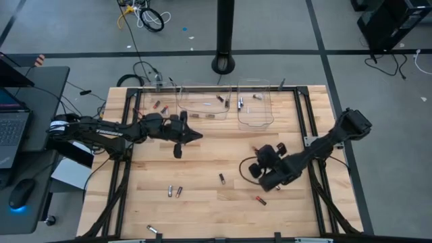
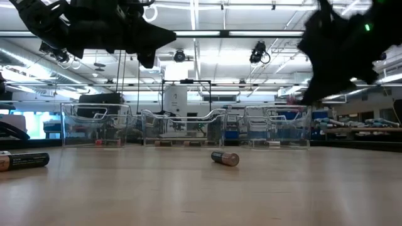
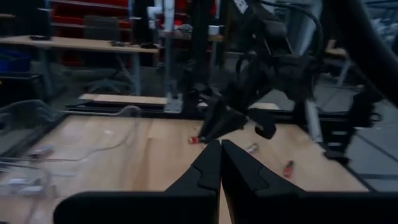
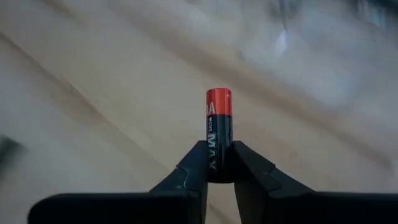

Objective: Sort batteries
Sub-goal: Put the orange battery into the left transparent bin

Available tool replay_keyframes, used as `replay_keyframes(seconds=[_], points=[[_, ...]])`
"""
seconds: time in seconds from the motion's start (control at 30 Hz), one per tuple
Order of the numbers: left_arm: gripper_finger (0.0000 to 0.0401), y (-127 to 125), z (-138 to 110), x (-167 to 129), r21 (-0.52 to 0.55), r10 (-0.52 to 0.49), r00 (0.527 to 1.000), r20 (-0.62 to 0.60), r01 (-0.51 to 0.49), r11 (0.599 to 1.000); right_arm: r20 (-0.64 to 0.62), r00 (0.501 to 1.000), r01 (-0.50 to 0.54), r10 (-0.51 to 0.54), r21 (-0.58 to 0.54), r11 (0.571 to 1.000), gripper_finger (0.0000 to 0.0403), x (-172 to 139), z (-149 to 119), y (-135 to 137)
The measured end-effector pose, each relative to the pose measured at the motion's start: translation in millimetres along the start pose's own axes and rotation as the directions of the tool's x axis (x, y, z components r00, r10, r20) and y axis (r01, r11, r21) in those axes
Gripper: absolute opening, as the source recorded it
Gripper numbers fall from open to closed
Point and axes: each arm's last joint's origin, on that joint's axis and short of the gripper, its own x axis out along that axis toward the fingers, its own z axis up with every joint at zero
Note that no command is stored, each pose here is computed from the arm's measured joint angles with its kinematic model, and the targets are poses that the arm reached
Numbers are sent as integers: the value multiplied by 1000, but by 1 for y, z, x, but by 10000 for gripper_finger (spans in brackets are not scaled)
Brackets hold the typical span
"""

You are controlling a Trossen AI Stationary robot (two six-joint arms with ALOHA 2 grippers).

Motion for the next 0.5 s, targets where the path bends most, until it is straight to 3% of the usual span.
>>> replay_keyframes(seconds=[0.2, 0.33, 0.5], points=[[20, -13, 4, 4, 22, -85, 994, 68, 83, 996, 308, 935, -159, 175, -77, 984, 60, -23, 14, 35], [34, -26, 4, 11, 87, -143, 980, 141, 131, 988, 416, 870, -216, 265, -161, 963, 60, -31, 29, 57], [84, -36, -3, 20, 126, -178, 968, 179, 157, 979, 518, 784, -243, 342, -252, 937, 60, -46, 49, 72]])
